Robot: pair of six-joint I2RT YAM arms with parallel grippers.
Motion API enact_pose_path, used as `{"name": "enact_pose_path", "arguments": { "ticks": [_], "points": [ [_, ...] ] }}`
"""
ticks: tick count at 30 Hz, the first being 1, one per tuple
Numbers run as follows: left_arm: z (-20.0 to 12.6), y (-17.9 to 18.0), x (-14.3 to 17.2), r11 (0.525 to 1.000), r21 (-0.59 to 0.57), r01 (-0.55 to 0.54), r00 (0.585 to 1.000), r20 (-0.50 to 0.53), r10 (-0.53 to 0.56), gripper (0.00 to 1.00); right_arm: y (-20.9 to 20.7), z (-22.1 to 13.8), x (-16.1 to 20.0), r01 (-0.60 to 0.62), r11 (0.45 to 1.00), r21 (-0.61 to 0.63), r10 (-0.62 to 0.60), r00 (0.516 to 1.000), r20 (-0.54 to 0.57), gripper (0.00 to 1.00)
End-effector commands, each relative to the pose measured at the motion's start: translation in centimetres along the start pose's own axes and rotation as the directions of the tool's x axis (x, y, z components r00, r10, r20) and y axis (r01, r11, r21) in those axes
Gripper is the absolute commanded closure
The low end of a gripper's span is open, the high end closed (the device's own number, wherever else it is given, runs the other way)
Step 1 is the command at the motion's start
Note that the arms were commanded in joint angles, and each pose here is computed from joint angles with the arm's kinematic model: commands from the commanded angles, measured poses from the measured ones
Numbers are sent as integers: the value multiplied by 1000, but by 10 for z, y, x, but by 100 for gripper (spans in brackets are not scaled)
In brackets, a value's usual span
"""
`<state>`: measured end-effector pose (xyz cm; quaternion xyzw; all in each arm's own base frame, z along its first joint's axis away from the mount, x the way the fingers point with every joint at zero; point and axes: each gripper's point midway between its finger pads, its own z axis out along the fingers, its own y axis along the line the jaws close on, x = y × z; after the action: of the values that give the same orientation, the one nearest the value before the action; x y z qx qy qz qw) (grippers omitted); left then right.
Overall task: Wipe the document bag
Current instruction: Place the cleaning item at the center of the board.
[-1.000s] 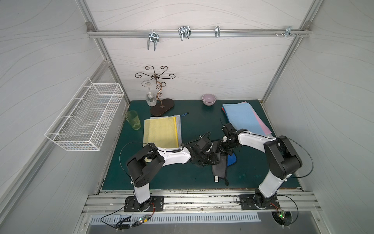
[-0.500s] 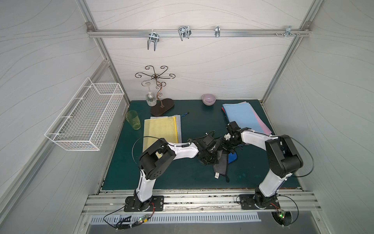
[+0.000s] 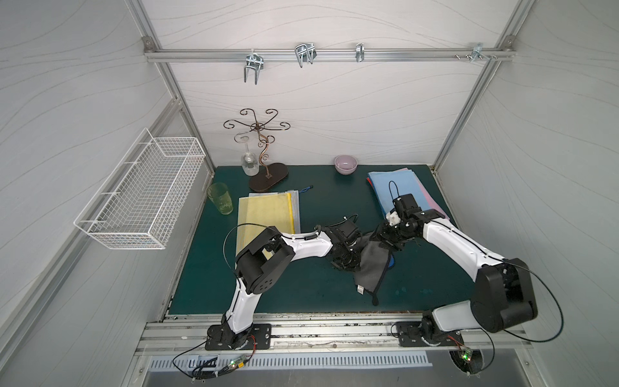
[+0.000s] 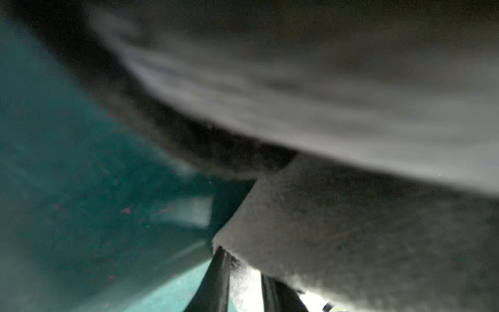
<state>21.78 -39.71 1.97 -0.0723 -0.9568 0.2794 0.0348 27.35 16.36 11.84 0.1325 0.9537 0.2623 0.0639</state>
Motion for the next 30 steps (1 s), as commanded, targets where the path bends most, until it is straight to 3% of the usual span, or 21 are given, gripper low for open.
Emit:
{"name": "enact_pose_path", "arguments": {
  "ticks": [1, 12, 16, 18, 24, 30],
  "points": [
    [25, 42, 18, 990, -138, 31, 997, -71, -41, 77, -5, -19, -7, 21, 998, 56, -24, 998, 51, 51],
    [16, 31, 27, 994, -106, -10, 996, -88, 0, 75, 2, -30, -50, 40, 998, 51, -48, 985, 166, 49],
    [-15, 12, 25, 997, -53, -59, 998, -13, 59, 51, 4, -5, -75, 77, 994, 72, -86, 987, 132, 68],
    [-31, 4, 25, 996, -35, -81, 996, 31, 82, 44, 3, 11, -87, 95, 991, 92, -104, 989, 108, 76],
    [-59, -23, 28, 990, 48, -133, 987, 97, 128, 39, -8, 47, -126, 114, 976, 188, -132, 987, 90, 83],
    [-66, -28, 28, 988, 73, -138, 984, 121, 129, 39, -34, 51, -156, 85, 937, 339, -141, 979, 144, 84]
  ]
}}
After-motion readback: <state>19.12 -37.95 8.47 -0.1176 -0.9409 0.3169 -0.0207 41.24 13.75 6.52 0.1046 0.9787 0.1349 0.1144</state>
